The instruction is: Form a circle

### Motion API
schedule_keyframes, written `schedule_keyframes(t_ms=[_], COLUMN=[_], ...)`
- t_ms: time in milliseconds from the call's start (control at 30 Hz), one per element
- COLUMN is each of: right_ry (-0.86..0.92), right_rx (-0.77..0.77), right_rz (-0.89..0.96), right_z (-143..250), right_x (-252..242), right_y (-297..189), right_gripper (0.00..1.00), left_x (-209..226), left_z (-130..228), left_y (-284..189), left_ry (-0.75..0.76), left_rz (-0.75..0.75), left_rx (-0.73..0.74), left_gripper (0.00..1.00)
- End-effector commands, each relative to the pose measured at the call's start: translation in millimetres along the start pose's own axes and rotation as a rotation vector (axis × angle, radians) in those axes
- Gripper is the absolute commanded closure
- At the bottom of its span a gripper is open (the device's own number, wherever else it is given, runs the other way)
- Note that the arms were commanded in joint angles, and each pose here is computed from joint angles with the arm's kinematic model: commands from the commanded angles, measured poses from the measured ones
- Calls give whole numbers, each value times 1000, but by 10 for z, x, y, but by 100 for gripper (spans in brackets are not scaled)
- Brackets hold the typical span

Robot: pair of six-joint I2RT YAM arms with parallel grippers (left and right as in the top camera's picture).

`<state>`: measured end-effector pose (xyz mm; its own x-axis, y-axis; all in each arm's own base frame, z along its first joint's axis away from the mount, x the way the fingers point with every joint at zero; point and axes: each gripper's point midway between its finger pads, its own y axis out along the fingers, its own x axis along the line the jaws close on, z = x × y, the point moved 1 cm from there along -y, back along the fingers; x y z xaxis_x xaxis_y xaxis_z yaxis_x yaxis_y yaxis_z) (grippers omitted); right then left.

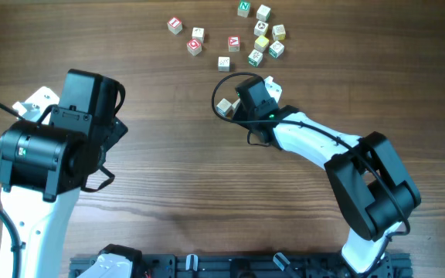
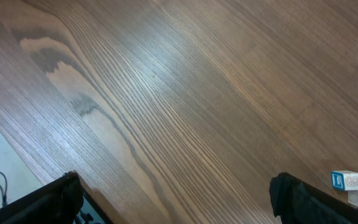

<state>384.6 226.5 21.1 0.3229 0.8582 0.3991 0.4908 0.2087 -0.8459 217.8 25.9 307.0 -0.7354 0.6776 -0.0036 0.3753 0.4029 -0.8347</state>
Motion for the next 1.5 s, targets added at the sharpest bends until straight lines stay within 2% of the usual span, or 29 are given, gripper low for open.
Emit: schedule_keyframes(t_ms=[0,667,800,933,1133,1467], right_ry=[-17,-19,-45,-183,-250,-304], right_rx=[28,64,-19,-159,-292,-250], right_rz=[20,47,30,-76,-146,-188], right_z=[90,146,-24,-221,-508,-647], right_x=[-76,-135,-15,352,592,762], right_y=[51,-45,-377,-672,-777,-475], right_gripper=[95,95,95,95,95,95], left_x=[26,26,26,26,26,26], left_z=[-19,-19,-19,-19,-19,-19], left_y=[-13,-13,-13,-13,-13,-13], left_ry=[-9,-9,-9,-9,-9,-9], left_rz=[0,0,0,0,0,0], left_rx=[-7,-7,-7,-7,-7,-7], left_gripper=[0,0,0,0,0,0])
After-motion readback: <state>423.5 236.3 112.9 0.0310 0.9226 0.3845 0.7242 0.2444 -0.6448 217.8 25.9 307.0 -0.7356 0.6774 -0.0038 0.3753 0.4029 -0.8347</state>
